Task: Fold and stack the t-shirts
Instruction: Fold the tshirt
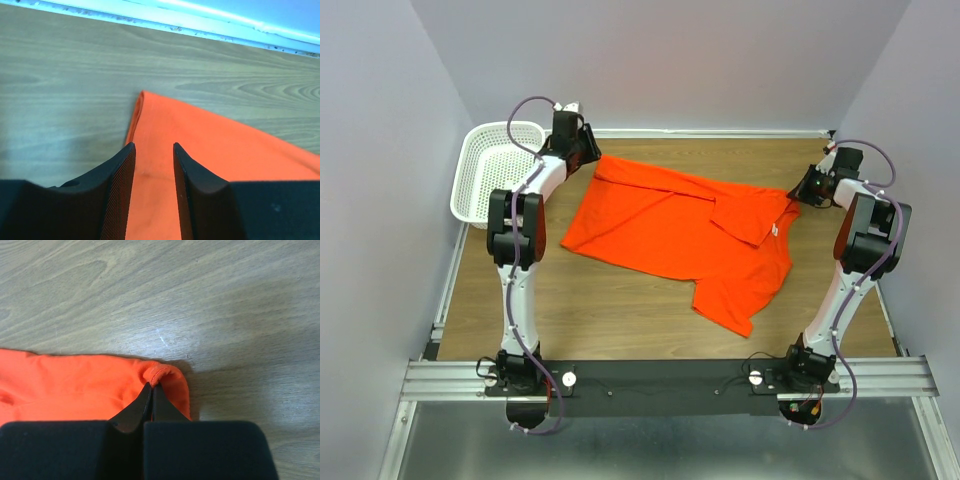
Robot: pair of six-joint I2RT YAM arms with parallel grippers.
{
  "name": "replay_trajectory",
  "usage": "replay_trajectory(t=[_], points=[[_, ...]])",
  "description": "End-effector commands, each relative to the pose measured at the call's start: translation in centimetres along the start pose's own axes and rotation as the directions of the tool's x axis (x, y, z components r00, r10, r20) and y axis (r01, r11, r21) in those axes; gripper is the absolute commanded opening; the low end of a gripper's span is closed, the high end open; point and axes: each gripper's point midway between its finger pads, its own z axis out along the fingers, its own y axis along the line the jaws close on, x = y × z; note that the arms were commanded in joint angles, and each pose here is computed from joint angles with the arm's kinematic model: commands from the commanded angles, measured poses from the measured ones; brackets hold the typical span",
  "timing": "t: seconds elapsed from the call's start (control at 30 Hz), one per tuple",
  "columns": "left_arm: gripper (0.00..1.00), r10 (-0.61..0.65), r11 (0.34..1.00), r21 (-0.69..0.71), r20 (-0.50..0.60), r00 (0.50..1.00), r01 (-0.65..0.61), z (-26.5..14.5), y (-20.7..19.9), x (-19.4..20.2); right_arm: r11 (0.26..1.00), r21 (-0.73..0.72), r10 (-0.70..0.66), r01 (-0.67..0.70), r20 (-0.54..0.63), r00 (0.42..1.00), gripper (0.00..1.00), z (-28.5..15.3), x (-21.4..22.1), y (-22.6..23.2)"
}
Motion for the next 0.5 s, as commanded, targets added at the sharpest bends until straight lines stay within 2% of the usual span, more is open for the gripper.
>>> replay_trajectory(t=[0.0,0.47], points=[[0.45,0.026,0.999,0.028,-0.073,0.997,-0.024,1.6,0.4,2.1,1.0,-0.016,-0.011,0.011,0.015,1.0,0.01,0.2,-0.7,-0.3],[0.46,0.052,0.998,0.041,-0.139,0.989,-0.047,2.1,1.1,4.8,1.0,-0.016,-0.014,0.015,0.023,1.0,0.02,0.0,-1.1,-0.2]])
